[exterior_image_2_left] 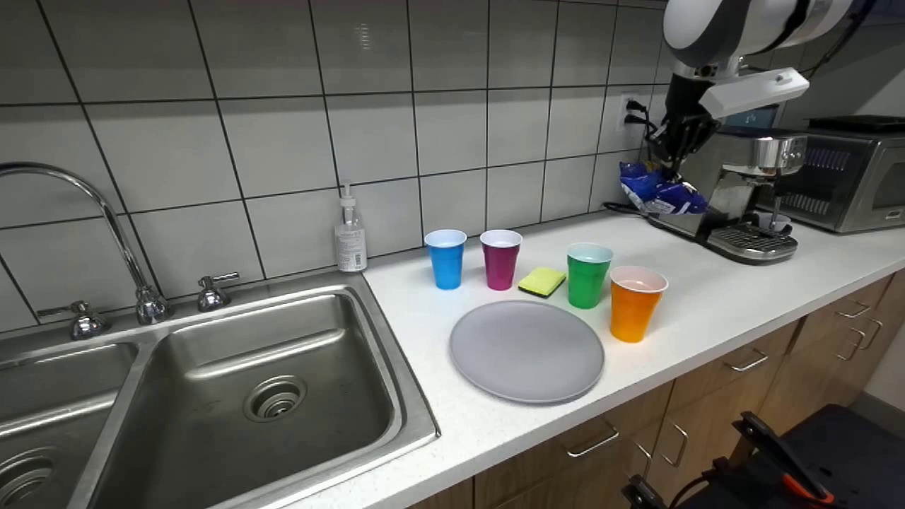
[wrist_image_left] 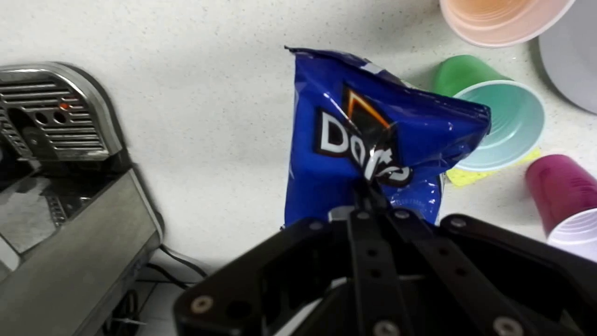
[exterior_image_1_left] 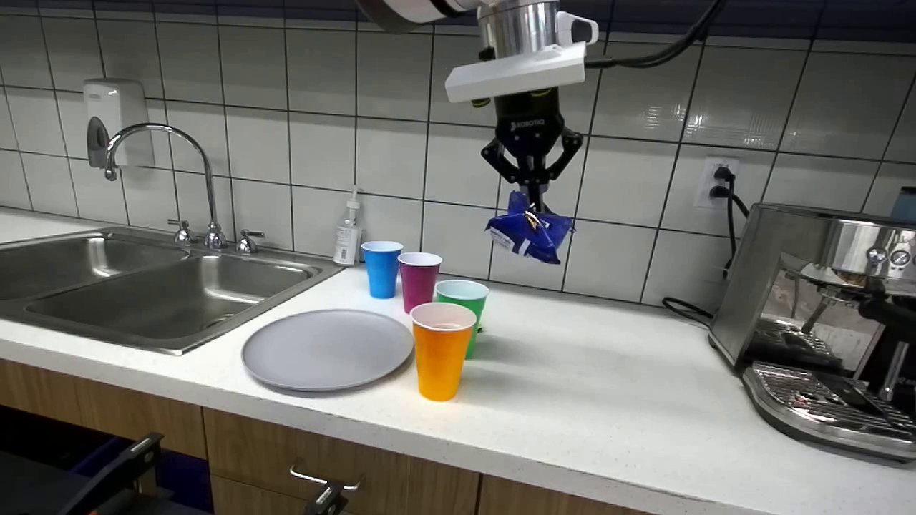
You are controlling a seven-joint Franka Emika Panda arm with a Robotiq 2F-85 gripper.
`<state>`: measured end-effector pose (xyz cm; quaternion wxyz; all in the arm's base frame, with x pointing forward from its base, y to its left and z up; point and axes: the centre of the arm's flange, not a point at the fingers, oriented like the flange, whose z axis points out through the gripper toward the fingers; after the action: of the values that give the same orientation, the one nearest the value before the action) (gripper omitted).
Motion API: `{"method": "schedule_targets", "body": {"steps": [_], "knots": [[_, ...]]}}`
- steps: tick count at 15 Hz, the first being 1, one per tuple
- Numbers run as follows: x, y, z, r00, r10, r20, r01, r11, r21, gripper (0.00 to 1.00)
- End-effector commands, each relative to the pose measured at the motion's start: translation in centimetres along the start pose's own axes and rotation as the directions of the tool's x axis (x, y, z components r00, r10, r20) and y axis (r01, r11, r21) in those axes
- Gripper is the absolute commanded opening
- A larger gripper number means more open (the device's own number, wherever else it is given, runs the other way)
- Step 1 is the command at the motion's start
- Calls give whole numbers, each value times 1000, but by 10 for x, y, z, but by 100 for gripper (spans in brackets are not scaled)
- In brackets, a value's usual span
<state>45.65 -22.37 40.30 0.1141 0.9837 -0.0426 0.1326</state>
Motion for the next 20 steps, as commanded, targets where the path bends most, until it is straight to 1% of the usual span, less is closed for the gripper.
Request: {"method": "schedule_targets", "body": {"steps": [1, 5, 9, 15, 20], "knots": [[1, 26, 15, 995, 97, 4, -97, 994, -54, 0], [-4, 45, 44, 981, 192, 35, -190, 980, -67, 0], [-6, 48, 83, 958, 283, 54, -278, 957, -87, 0], [-13, 54, 139, 909, 411, 65, -398, 905, -150, 0], [-26, 60, 174, 877, 474, 76, -450, 867, -212, 0]]}}
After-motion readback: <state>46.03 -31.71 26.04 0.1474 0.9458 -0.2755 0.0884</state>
